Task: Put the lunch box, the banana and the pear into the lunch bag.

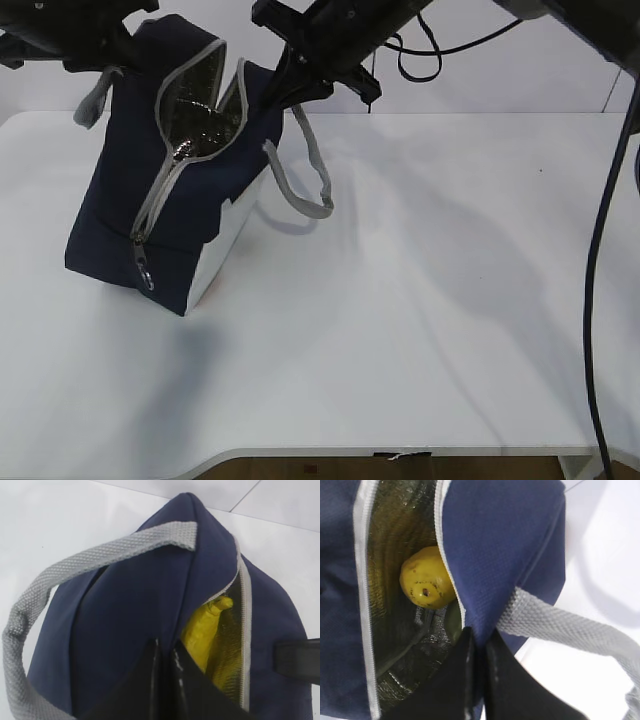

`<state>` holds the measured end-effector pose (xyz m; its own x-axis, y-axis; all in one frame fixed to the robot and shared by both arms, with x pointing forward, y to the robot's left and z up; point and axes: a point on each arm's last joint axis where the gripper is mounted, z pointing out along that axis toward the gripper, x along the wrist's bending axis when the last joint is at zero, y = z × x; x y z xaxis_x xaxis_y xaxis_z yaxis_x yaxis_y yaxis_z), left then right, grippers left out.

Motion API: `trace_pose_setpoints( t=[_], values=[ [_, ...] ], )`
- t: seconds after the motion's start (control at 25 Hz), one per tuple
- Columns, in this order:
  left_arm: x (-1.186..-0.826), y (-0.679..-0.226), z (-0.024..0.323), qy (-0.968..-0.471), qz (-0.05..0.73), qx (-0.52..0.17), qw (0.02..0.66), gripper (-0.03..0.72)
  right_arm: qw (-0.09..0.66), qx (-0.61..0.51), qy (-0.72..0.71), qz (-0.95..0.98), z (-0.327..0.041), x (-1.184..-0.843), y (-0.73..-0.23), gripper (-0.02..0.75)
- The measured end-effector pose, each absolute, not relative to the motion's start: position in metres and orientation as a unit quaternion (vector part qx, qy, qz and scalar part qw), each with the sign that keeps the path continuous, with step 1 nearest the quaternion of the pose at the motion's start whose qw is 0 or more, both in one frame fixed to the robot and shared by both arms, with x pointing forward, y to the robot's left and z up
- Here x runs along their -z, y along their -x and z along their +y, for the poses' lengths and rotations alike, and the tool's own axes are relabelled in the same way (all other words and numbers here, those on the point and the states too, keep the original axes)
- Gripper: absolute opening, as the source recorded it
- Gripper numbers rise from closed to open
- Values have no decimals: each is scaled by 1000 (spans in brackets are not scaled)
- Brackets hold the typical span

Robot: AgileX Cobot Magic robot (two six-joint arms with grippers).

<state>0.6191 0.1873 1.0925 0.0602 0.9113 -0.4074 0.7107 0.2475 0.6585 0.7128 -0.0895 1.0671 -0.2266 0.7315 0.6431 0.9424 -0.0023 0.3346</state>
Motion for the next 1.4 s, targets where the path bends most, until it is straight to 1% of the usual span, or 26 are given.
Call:
trace_pose_setpoints(
  t=[0.12,0.32,0.56,0.8,1.16,1.4],
  values=[
    [-1092,-618,185,-605,672,-121,410,-4,139,368,600,-697,-90,-1067,-713,11],
    [-1095,-611,167,-624,652,-115,415,-4,123,362,596,-706,-92,-1069,-712,11],
    [-1099,-605,156,-635,638,-112,421,-4,73,358,589,-721,-101,-1091,-705,10],
    [-1100,-602,145,-631,635,-99,435,-4,53,363,583,-725,-106,-1109,-698,10],
    [-1103,-593,122,-635,619,-79,455,-4,12,299,586,-753,-124,-1109,-676,9],
    [-1105,-583,101,-643,603,-62,468,-4,-17,272,581,-767,-136,-1118,-658,9]
  ],
)
